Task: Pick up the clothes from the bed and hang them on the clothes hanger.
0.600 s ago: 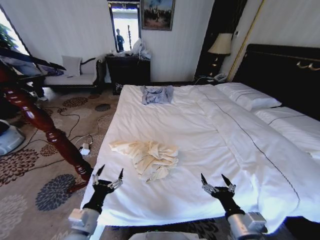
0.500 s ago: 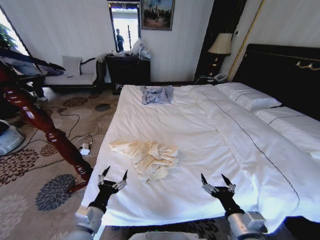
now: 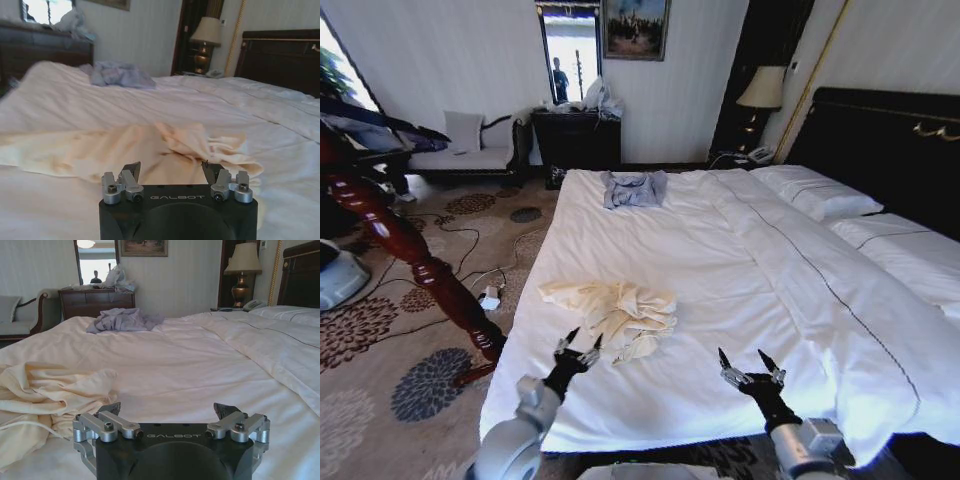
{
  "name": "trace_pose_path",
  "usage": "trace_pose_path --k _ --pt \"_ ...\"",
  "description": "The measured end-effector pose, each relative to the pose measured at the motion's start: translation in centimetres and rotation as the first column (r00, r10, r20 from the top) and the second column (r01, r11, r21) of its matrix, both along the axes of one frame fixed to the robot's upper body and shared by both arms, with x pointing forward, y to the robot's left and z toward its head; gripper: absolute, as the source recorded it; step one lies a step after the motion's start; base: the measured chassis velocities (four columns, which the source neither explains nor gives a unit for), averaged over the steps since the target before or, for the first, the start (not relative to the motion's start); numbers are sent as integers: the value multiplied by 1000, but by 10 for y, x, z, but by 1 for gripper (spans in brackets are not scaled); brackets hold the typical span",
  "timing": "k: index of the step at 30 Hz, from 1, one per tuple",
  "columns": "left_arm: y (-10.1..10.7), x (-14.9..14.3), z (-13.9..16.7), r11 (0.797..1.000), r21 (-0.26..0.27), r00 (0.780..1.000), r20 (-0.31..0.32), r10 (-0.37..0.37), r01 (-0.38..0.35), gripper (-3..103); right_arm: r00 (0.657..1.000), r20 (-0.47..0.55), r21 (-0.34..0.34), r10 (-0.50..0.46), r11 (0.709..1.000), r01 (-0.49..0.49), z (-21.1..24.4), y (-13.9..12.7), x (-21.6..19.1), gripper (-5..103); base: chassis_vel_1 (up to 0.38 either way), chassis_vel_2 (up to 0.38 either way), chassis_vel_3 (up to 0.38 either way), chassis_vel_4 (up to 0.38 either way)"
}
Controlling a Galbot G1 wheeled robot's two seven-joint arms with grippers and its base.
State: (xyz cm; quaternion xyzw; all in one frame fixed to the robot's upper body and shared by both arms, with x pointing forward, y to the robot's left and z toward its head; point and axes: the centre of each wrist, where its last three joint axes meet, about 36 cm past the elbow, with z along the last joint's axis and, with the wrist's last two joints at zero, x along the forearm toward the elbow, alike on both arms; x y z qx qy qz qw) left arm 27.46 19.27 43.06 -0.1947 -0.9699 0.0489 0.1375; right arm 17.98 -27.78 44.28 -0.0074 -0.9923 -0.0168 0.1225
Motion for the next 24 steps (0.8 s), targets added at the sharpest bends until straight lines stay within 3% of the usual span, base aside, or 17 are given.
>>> trace_pose_path --k 7,13,24 --pt "-28 33 -13 1000 -21 1000 -10 -12 12 72 1000 -1 -5 -4 1000 4 0 -2 0 100 0 0 0 0" --pt "-51 62 -11 997 -72 1000 -13 -8 7 72 1000 -16 1 -8 1000 8 -6 -2 -1 100 0 0 0 0" --pt "-57 77 -27 998 -61 997 -79 17 -21 70 1000 -16 10 -8 1000 8 -10 -1 1 100 0 0 0 0"
